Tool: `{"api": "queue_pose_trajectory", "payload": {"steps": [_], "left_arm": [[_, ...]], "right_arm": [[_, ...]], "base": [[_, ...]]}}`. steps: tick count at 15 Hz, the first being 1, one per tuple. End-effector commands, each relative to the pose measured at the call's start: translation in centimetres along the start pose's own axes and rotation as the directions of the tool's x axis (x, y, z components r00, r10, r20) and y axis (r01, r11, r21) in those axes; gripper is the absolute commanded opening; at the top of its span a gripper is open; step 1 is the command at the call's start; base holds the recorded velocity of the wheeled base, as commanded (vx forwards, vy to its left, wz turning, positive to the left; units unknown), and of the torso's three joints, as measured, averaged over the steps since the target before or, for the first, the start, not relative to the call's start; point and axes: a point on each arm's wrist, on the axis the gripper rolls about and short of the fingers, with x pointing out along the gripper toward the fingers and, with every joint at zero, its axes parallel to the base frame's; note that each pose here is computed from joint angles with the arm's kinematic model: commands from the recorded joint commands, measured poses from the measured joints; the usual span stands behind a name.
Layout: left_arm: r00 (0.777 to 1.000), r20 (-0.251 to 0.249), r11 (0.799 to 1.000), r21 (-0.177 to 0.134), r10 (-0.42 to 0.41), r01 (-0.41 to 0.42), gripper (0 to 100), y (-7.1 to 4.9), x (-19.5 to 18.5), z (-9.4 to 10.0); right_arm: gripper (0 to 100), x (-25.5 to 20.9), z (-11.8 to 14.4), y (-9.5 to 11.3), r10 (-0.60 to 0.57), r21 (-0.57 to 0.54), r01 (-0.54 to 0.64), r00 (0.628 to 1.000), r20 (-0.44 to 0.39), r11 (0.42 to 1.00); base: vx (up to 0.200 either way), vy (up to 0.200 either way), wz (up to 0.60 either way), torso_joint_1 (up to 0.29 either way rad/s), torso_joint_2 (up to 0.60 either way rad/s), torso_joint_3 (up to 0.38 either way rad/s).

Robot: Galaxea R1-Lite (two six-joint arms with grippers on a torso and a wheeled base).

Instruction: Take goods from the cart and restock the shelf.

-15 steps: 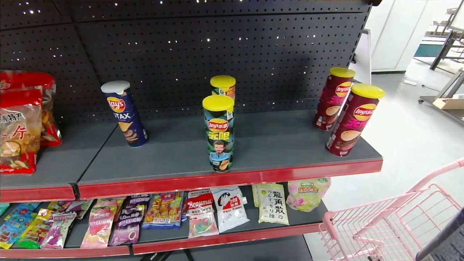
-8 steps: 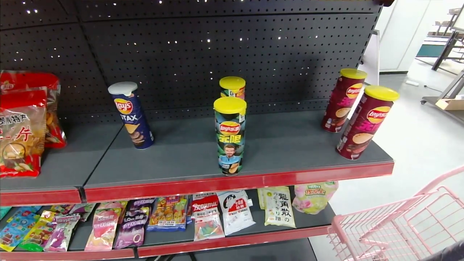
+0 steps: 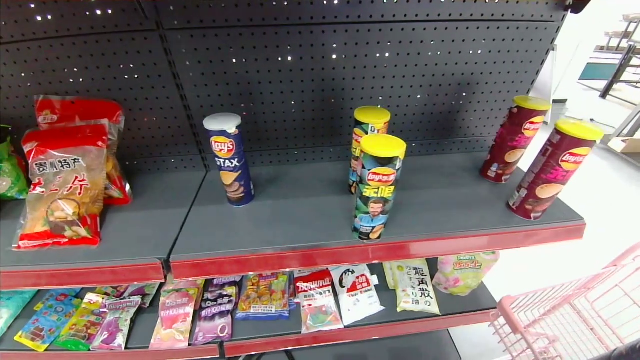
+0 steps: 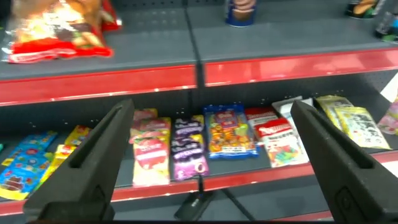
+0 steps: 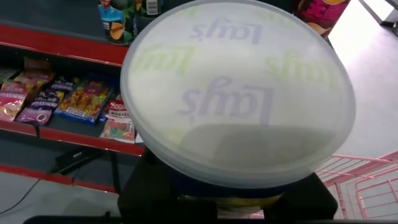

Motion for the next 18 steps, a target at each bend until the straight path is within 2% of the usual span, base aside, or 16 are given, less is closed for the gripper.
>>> {"api": "queue_pose_trajectory", "payload": {"steps": [1,6,11,15,18], "left_arm": [[1.000,-0.002,1.000,0.000,0.000,0.000,100,0.00,0.01,-0.01],[1.000,-0.002,1.000,0.000,-0.001,0.001,100,0.00,0.01,-0.01],[1.000,-0.002,1.000,0.000,0.000,0.000,100,0.00,0.01,-0.01],[1.000,-0.002,1.000,0.000,0.000,0.000,100,0.00,0.01,-0.01],[1.000,-0.002,1.000,-0.002,-0.001,0.001,100,0.00,0.01,-0.01]], "right_arm": [[0,0.00,-0.12,0.02,0.001,0.000,-0.001,1.000,-0.001,1.000],[0,0.04,-0.24,0.04,0.000,0.001,0.000,1.000,-0.006,1.000],[0,-0.12,-0.69,0.14,-0.003,0.000,0.003,1.000,-0.002,1.000],[0,-0.21,-0.85,0.18,-0.004,0.000,0.004,1.000,0.001,1.000],[0,-0.28,-0.91,0.20,-0.005,-0.001,0.005,1.000,0.006,1.000]], "base": [[0.000,0.200,0.00,0.002,0.01,0.002],[0.000,0.200,0.00,0.002,0.00,0.001],[0.000,0.000,0.00,0.000,0.00,0.000],[0.200,0.000,0.00,-0.007,0.00,0.002],[0.000,0.000,0.00,0.000,0.00,0.000]]}}
